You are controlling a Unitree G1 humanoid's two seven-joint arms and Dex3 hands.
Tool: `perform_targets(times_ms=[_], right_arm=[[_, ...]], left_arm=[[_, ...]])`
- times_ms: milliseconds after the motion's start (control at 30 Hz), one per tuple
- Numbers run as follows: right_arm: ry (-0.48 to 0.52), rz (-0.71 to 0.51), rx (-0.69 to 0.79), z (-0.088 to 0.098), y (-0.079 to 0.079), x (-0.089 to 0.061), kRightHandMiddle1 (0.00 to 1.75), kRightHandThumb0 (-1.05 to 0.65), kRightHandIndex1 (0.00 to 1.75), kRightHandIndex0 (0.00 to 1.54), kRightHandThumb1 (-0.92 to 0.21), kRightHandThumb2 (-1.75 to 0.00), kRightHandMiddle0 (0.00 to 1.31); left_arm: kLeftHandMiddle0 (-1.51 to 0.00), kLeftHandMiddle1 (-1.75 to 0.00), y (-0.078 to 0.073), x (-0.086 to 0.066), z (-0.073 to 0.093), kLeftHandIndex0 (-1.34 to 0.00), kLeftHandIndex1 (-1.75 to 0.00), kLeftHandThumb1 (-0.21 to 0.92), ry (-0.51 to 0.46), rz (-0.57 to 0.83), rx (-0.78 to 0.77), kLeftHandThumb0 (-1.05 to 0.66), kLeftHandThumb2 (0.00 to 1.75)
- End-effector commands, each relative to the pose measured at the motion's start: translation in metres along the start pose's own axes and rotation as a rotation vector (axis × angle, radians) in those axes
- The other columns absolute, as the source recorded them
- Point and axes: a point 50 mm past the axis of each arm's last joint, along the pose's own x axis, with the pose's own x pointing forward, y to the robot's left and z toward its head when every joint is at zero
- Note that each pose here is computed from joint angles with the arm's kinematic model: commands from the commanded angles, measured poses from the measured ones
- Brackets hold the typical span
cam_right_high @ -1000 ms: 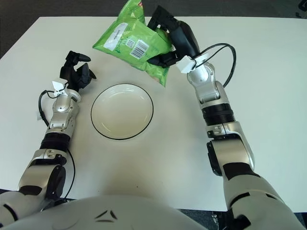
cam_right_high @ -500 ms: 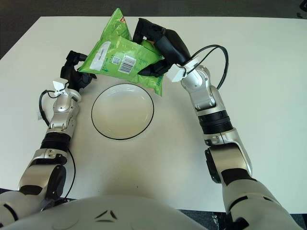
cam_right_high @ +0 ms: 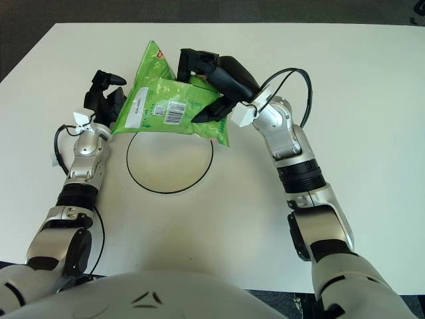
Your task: Put the snack into the plate.
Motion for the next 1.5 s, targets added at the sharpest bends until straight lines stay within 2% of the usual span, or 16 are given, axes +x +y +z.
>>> perform_targets(times_ms=[0,33,133,233,467,667,733,767,833,933,1167,1467], right_arm=[[-0.008,0.069,0.040,0.006,-0.002,-0.004,1.70,0.20,1.57,0.45,-0.62,-0.84,0.47],[-0.005,0.086,0.047,0.006,-0.003,-0.005,1.66,0.16,1.53,0.46,-0.64,-0.79,0.46],[0.009,0.137,0.053,0.009,-0.008,-0.007,1.47,0.04,1.38,0.50,-0.81,-0.44,0.47],[0.017,0.164,0.052,0.011,-0.012,-0.008,1.34,0.01,1.37,0.53,-0.88,-0.27,0.48],[-0.017,0.185,0.067,0.010,-0.014,-0.010,1.27,0.00,1.35,0.55,-0.92,-0.19,0.49],[-0.066,0.242,0.086,0.009,-0.014,-0.011,1.37,-0.01,1.41,0.50,-0.92,-0.26,0.37],[-0.081,0.253,0.096,0.009,-0.014,-0.011,0.90,-0.22,0.96,0.50,-0.90,-0.15,0.42],[-0.087,0.257,0.101,0.008,-0.014,-0.011,0.73,-0.28,0.79,0.52,-0.91,-0.10,0.45],[-0.102,0.272,0.114,0.007,-0.013,-0.012,0.57,-0.33,0.62,0.55,-0.92,-0.05,0.49],[-0.123,0.293,0.126,0.006,-0.012,-0.012,0.43,-0.37,0.46,0.59,-0.92,-0.02,0.54],[-0.194,0.321,0.130,0.002,-0.008,-0.014,0.27,-0.39,0.22,0.63,-0.92,-0.01,0.59],[-0.224,0.319,0.134,-0.005,-0.006,-0.016,0.19,-0.37,0.07,0.61,-0.92,0.00,0.61]], left_arm=[[-0.83,-1.75,-0.003,-0.032,-0.037,-0.30,-1.75,0.76,0.153,0.021,-0.019,-0.37,0.73],[-0.83,-1.75,-0.003,-0.032,-0.037,-0.30,-1.75,0.76,0.153,0.021,-0.019,-0.37,0.73],[-0.83,-1.75,-0.003,-0.032,-0.037,-0.30,-1.75,0.76,0.153,0.022,-0.020,-0.37,0.73],[-0.82,-1.75,-0.003,-0.032,-0.037,-0.30,-1.75,0.76,0.154,0.022,-0.020,-0.37,0.72],[-0.82,-1.75,-0.002,-0.032,-0.037,-0.30,-1.75,0.77,0.158,0.023,-0.022,-0.37,0.72],[-0.81,-1.75,-0.001,-0.031,-0.038,-0.29,-1.75,0.77,0.176,0.025,-0.031,-0.37,0.71],[-0.80,-1.75,-0.001,-0.031,-0.038,-0.29,-1.75,0.77,0.181,0.025,-0.034,-0.37,0.71],[-0.80,-1.75,-0.001,-0.031,-0.038,-0.29,-1.75,0.77,0.183,0.026,-0.035,-0.37,0.71],[-0.79,-1.75,-0.001,-0.031,-0.038,-0.29,-1.75,0.78,0.187,0.026,-0.036,-0.37,0.71],[-0.79,-1.75,-0.001,-0.031,-0.038,-0.29,-1.75,0.78,0.193,0.025,-0.033,-0.37,0.70],[-0.78,-1.75,-0.001,-0.031,-0.037,-0.29,-1.75,0.78,0.217,0.028,-0.009,-0.37,0.70],[-0.76,-1.75,-0.003,-0.032,-0.035,-0.29,-1.75,0.78,0.237,0.034,0.000,-0.37,0.70]])
